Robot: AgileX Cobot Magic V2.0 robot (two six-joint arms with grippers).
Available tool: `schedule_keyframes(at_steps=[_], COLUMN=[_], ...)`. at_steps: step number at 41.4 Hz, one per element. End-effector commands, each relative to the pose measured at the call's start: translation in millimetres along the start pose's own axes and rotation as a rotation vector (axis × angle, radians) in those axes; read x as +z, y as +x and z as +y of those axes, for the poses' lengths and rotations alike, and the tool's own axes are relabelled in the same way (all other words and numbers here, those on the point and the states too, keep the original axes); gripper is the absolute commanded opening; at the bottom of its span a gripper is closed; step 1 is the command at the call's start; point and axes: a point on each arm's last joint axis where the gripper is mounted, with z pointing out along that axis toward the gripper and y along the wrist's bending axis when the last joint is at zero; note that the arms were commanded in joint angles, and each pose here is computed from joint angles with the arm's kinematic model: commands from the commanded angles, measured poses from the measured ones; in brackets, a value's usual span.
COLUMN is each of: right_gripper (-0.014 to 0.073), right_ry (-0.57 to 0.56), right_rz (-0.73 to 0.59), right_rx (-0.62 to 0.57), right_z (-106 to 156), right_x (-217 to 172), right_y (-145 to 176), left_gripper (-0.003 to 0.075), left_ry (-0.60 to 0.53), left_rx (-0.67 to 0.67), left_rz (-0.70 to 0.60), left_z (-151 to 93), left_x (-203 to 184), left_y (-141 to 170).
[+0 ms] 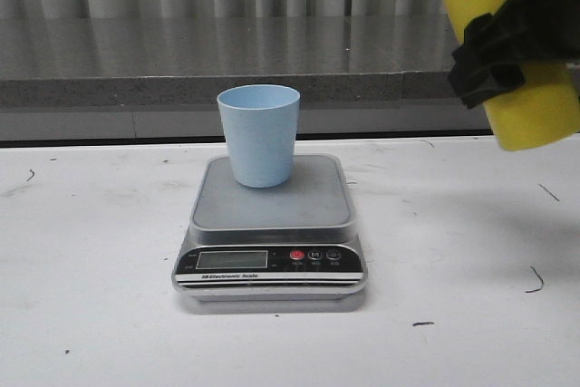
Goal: Pour seasoning into cup on scale with both arms
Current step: 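Tilt the bottle back upright and lower it toward the table, then set the yellow bottle down and open the right gripper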
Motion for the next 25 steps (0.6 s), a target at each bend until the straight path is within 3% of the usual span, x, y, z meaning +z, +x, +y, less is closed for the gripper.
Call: schedule_keyframes(at_steps=[1, 6, 25], right_gripper=[0.0321, 0.0321, 0.0321], right_ry=[-0.084, -0.081, -0.136], right_rz=[-0.264, -0.323, -0.518], right_rx=[0.039, 0.12, 0.15], right_z=[-1, -12, -16], right_x=[-13, -10, 33], right_y=[-9, 10, 43], left_gripper=[0.0334, 0.0334, 0.0334], left_ry=[0.013, 0.013, 0.013], left_rx=[-0.01, -0.01, -0.01], left_rz=[-0.094, -0.094, -0.094], left_z=[-2, -2, -2], left_x=[-5, -5, -5], left_y=[-13, -13, -13])
